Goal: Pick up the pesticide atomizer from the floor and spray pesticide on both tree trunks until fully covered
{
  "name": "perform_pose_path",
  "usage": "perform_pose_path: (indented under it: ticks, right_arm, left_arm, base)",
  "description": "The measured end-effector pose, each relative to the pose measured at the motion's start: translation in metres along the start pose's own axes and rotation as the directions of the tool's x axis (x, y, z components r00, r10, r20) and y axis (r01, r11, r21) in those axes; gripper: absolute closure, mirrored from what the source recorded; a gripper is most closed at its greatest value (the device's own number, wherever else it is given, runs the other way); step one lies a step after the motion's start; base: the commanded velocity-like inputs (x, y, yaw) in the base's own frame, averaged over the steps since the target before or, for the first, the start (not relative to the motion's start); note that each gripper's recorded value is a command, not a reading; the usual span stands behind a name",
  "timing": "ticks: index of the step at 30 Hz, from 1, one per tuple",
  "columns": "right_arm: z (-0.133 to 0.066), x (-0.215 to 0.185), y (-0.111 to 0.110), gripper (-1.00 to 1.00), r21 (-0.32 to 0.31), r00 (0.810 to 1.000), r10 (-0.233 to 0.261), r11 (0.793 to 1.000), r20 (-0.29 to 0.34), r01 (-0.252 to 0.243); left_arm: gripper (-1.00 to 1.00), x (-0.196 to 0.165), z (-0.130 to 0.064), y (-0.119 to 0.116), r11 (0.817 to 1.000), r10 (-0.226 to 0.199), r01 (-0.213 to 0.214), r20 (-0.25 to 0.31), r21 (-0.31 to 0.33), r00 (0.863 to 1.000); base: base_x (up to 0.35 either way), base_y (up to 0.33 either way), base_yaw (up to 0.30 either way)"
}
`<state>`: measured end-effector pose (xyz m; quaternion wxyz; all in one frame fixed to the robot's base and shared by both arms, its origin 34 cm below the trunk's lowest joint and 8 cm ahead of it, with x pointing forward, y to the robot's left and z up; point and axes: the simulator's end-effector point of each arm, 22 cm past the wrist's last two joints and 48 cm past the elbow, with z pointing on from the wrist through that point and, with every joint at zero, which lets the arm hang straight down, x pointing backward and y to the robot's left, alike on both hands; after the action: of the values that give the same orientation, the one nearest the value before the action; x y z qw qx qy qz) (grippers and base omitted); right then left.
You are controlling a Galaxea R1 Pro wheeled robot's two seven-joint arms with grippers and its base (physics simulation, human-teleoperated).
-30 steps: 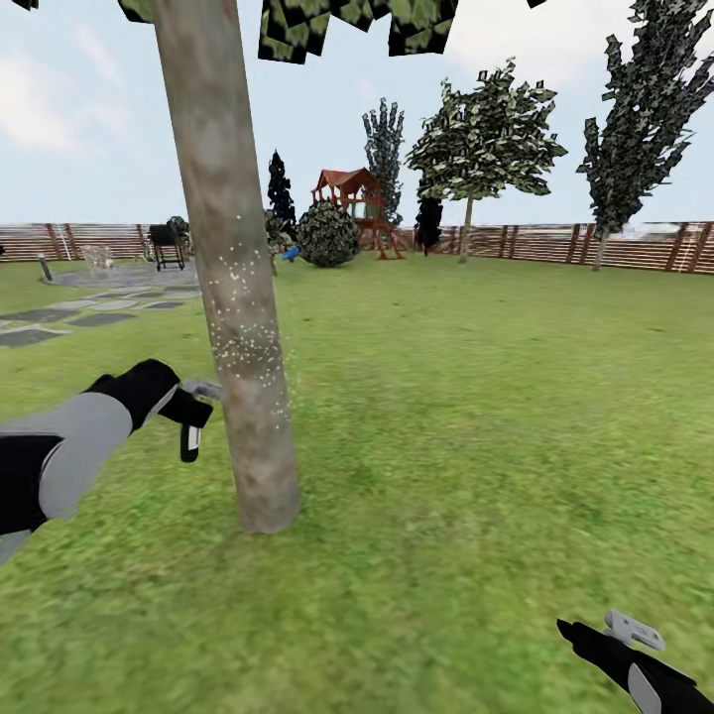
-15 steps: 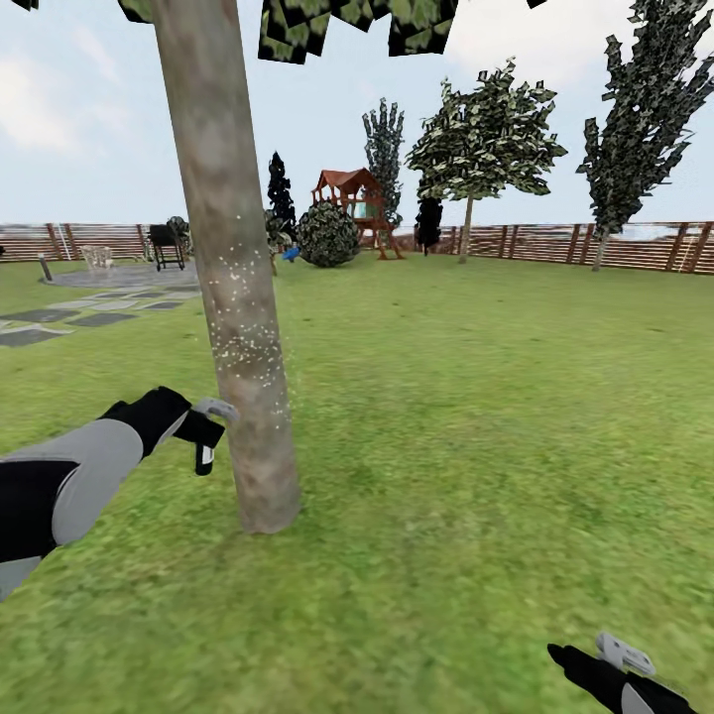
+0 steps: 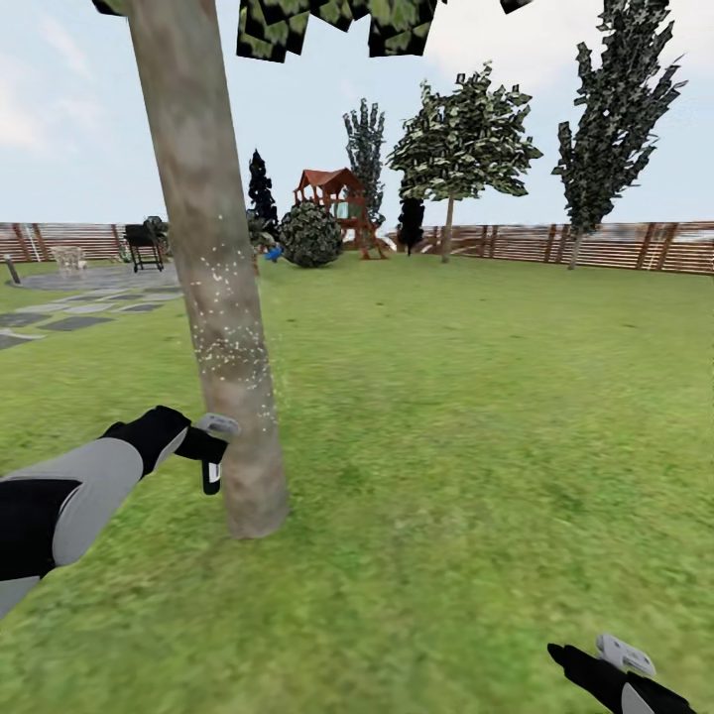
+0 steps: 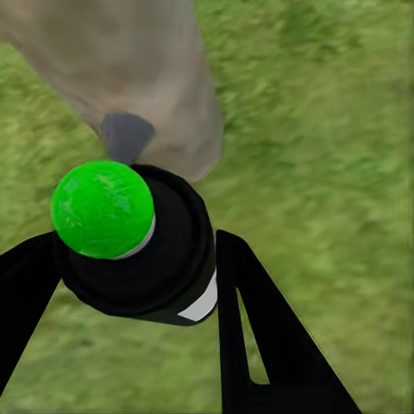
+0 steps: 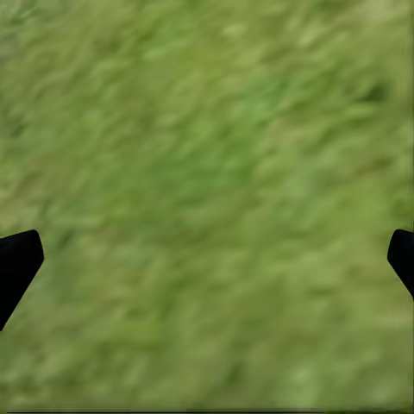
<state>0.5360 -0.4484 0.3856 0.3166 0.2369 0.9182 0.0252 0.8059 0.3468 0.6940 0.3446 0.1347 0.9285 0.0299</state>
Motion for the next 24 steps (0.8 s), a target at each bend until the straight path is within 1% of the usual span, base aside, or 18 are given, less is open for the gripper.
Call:
perform_pose_path:
  ticks: [7, 12, 17, 20, 24]
  right_arm:
    - [0.0, 0.0001, 0.0, -1.0, 0.0, 1.0, -0.001, 1.0, 0.0, 0.001]
    - [0.0, 0.0001, 0.0, -1.0, 0.0, 1.0, -0.002, 1.0, 0.0, 0.002]
    - [0.0, 0.0001, 0.0, -1.0, 0.0, 1.0, -0.002, 1.0, 0.0, 0.002]
    - [0.0, 0.0001, 0.0, -1.0, 0.0, 1.0, -0.002, 1.0, 0.0, 0.002]
    - [0.0, 0.0001, 0.0, -1.0, 0.0, 1.0, -0.002, 1.0, 0.0, 0.002]
  left_arm:
    - [1.0, 0.0024, 0.0007, 0.0006, 1.0, -0.002, 0.002, -0.003, 0.0, 1.0]
    - [1.0, 0.0023, 0.001, -0.0002, 1.0, -0.002, 0.002, -0.002, 0.001, 1.0]
    - [1.0, 0.0031, 0.0014, -0.0011, 1.0, -0.001, 0.001, -0.004, 0.002, 1.0]
    - [1.0, 0.0032, 0.0014, -0.0008, 1.0, -0.002, 0.002, -0.004, 0.002, 1.0]
    - [1.0, 0.0031, 0.0014, -0.0012, 1.0, -0.003, 0.003, -0.004, 0.003, 1.0]
  base:
    - [-0.098, 0.303, -0.008]
    - [-0.016, 0.31, -0.215]
    - [-0.001, 0.071, -0.247]
    - [0.0, 0.023, -0.06]
    - [0.0, 0.24, -0.007]
